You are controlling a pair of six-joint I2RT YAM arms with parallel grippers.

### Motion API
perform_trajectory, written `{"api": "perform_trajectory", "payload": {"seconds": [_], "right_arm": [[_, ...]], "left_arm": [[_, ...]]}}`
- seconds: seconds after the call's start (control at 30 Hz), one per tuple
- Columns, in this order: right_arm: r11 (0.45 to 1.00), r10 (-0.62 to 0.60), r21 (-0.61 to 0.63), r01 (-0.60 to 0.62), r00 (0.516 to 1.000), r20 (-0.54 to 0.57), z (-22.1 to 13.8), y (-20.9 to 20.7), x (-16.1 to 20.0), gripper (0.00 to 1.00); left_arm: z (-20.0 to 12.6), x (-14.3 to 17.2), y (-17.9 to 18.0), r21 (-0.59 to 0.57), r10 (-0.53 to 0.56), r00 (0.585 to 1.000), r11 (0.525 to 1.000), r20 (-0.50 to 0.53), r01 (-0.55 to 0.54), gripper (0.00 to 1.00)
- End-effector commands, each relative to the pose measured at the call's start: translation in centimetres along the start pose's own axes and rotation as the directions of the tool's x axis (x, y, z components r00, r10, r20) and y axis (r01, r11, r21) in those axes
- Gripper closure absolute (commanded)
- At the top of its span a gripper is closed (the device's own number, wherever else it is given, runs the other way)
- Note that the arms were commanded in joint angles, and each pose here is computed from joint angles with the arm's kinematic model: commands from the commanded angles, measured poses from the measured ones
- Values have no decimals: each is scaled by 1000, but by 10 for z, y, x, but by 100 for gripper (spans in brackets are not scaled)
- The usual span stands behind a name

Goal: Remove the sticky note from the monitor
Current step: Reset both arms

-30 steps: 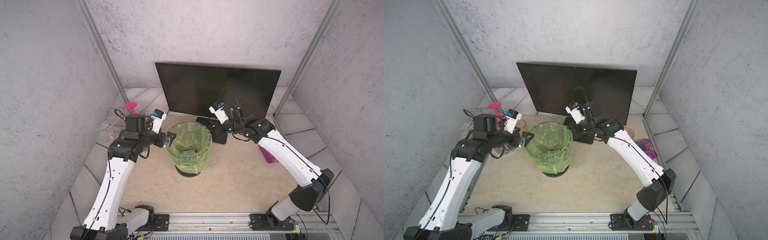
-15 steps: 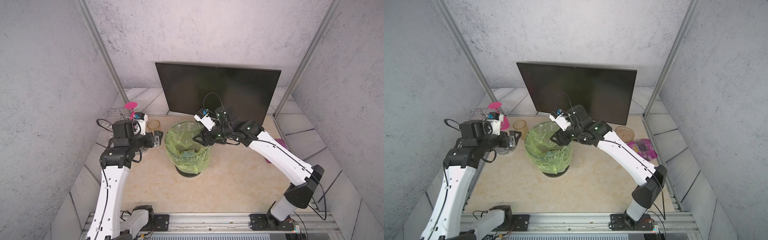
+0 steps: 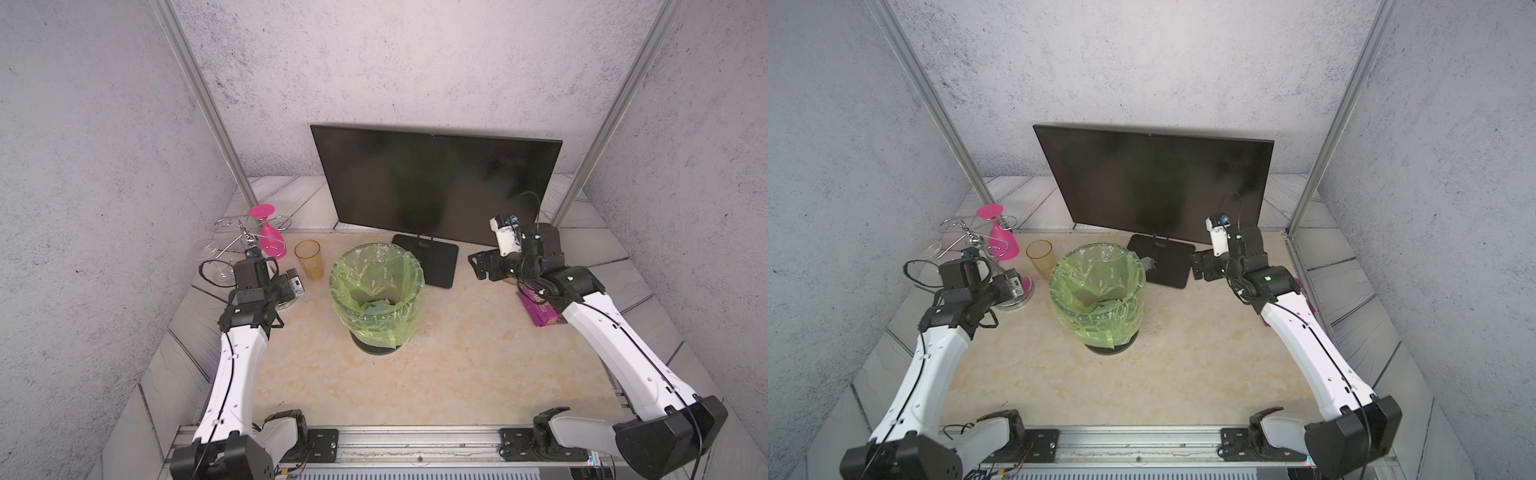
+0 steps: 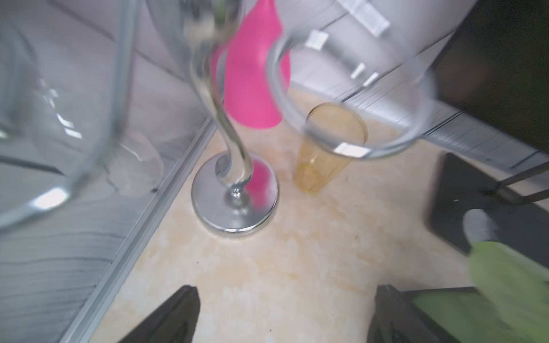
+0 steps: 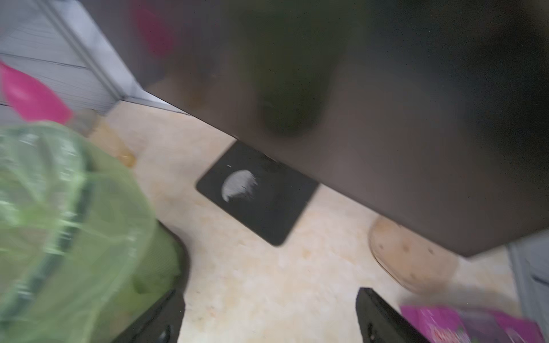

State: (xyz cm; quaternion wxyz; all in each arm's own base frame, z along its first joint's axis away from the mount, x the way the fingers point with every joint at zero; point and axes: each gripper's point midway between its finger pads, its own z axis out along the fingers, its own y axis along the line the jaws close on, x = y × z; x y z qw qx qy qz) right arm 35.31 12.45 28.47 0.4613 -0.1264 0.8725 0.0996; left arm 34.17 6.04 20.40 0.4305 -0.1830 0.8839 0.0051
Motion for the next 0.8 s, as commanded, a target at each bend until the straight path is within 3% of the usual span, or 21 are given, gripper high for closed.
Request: {"api": "perform_trajectory", "payload": {"seconds": [0.0, 0.13, 0.3, 0.5, 0.77], "right_arm": [[984, 49, 171, -49, 999, 4, 23, -41, 49, 6], [943, 73, 325, -75, 997, 19, 49, -80, 94, 4], [878, 145, 447, -171, 985, 93, 63, -130, 119, 2], [862, 165, 455, -223, 972, 166, 71, -156, 152, 1], [865, 142, 447, -228, 965, 219, 75, -167, 144, 1]], "left_arm": [[25, -4, 19, -95, -55, 993, 993, 103, 64, 2], [54, 23, 21, -89, 42, 995, 995, 95, -34, 0], [72, 48, 24, -80, 129, 982, 990, 136, -118, 0], [79, 43, 18, -51, 104, 980, 994, 172, -97, 0], [80, 44, 14, -31, 107, 975, 994, 196, -103, 0]]}}
